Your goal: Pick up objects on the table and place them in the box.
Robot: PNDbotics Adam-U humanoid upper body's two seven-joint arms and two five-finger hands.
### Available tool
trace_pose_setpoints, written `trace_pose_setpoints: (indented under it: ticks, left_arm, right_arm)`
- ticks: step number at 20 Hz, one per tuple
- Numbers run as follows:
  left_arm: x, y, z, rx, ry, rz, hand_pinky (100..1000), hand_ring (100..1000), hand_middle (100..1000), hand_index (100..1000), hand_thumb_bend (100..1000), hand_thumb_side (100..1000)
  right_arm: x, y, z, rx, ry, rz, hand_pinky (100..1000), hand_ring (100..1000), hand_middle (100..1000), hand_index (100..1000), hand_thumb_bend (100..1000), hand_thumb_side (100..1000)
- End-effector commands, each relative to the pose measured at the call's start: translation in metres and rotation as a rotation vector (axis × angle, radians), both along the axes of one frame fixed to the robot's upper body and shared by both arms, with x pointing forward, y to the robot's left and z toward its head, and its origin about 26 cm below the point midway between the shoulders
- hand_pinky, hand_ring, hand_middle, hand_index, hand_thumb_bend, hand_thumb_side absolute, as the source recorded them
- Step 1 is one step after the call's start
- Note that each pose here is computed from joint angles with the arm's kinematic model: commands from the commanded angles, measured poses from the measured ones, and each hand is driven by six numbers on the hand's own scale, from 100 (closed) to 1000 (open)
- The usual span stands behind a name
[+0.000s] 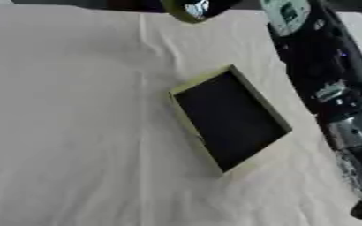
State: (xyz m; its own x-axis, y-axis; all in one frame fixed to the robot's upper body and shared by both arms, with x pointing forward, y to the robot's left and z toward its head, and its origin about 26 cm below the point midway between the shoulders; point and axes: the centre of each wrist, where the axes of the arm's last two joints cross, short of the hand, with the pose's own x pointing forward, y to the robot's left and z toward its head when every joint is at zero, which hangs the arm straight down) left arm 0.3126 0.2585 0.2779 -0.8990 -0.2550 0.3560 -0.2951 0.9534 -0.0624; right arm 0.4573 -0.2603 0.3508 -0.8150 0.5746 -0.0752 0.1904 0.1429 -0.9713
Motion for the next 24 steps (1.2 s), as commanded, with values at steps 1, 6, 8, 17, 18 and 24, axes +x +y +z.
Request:
trace_pose_setpoints:
  ticks: [1, 6, 8, 17, 18, 24]
  left_arm:
    - [-0.004, 0.004, 0.007, 0.012, -0.026, 0.017, 764, 864, 633, 714, 174, 528]
    - [-0.004, 0.004, 0.007, 0.009, -0.024, 0.023, 764, 864, 633, 714, 172, 528]
    - [-0.004, 0.005, 0.007, 0.009, -0.022, 0.025, 764, 864, 633, 714, 171, 528]
    - [-0.004, 0.006, 0.006, 0.005, -0.020, 0.031, 763, 864, 633, 713, 170, 528]
    - [-0.004, 0.006, 0.006, 0.002, -0.021, 0.034, 763, 864, 633, 713, 170, 528]
    - [-0.004, 0.006, 0.005, -0.004, -0.016, 0.033, 762, 865, 633, 713, 166, 531]
  right_arm:
    - [-0.021, -0.020, 0.019, 0.000, -0.106, 0.032, 679, 447, 301, 492, 100, 124]
    - [-0.040, -0.036, -0.003, -0.063, -0.111, 0.107, 668, 460, 318, 507, 100, 100]
    - [-0.048, -0.042, -0.012, -0.100, -0.089, 0.132, 666, 461, 319, 508, 100, 100]
    - [-0.088, -0.045, -0.016, -0.116, -0.004, 0.150, 682, 477, 340, 528, 100, 107]
    - [-0.088, -0.044, -0.021, -0.116, 0.023, 0.144, 683, 477, 340, 528, 100, 107]
    - [-0.099, -0.047, -0.060, -0.148, 0.199, 0.078, 688, 483, 348, 536, 100, 107]
